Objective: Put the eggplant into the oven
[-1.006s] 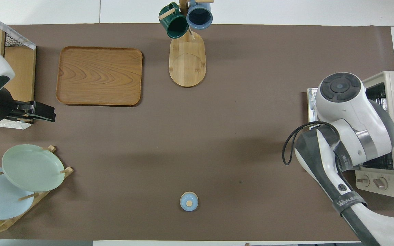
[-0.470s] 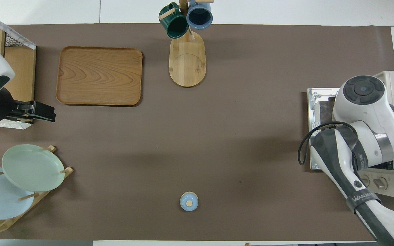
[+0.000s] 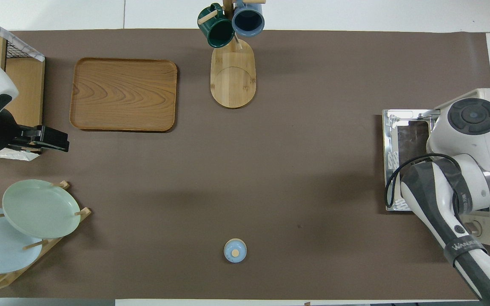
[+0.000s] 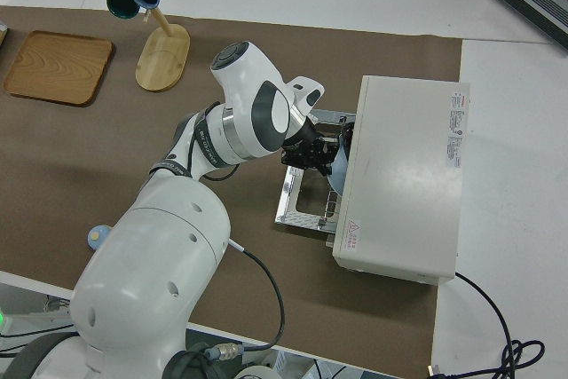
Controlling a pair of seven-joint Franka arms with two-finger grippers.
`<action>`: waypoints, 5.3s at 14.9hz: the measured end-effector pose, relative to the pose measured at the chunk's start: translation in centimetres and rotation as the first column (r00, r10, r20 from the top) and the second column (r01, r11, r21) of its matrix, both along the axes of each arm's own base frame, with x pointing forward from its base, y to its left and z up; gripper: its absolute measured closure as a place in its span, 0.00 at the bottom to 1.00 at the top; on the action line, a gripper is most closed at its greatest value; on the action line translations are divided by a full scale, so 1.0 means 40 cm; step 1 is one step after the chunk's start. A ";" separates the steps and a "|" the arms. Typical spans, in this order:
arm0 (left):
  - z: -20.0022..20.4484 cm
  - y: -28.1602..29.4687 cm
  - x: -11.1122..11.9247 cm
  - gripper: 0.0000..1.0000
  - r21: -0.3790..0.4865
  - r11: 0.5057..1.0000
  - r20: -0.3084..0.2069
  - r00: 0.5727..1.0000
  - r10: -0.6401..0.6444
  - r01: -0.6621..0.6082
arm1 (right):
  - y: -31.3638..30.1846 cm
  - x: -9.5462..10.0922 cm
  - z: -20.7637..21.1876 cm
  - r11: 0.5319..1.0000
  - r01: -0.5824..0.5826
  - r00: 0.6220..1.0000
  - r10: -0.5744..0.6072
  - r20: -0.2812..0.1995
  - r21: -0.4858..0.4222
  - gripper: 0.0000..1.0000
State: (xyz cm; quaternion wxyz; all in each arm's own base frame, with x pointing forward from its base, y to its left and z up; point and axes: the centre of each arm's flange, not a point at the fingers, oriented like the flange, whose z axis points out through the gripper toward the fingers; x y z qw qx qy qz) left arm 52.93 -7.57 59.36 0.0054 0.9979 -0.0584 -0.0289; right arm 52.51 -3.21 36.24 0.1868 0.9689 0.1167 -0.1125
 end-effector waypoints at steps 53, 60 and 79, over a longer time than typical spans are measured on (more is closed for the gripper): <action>0.000 0.000 0.000 0.00 0.000 1.000 0.000 1.000 0.000 0.000 | -0.125 0.049 0.262 0.991 -0.038 0.997 0.046 -0.062 0.125 0.99; 0.000 0.000 0.000 0.00 0.000 1.000 0.000 1.000 0.000 0.000 | -0.036 0.044 0.489 0.953 -0.009 1.000 0.002 0.022 0.303 0.74; 0.000 0.000 0.000 0.00 0.000 1.000 0.000 1.000 0.000 0.000 | 0.054 0.024 0.585 0.936 0.052 0.991 -0.090 0.096 0.347 0.00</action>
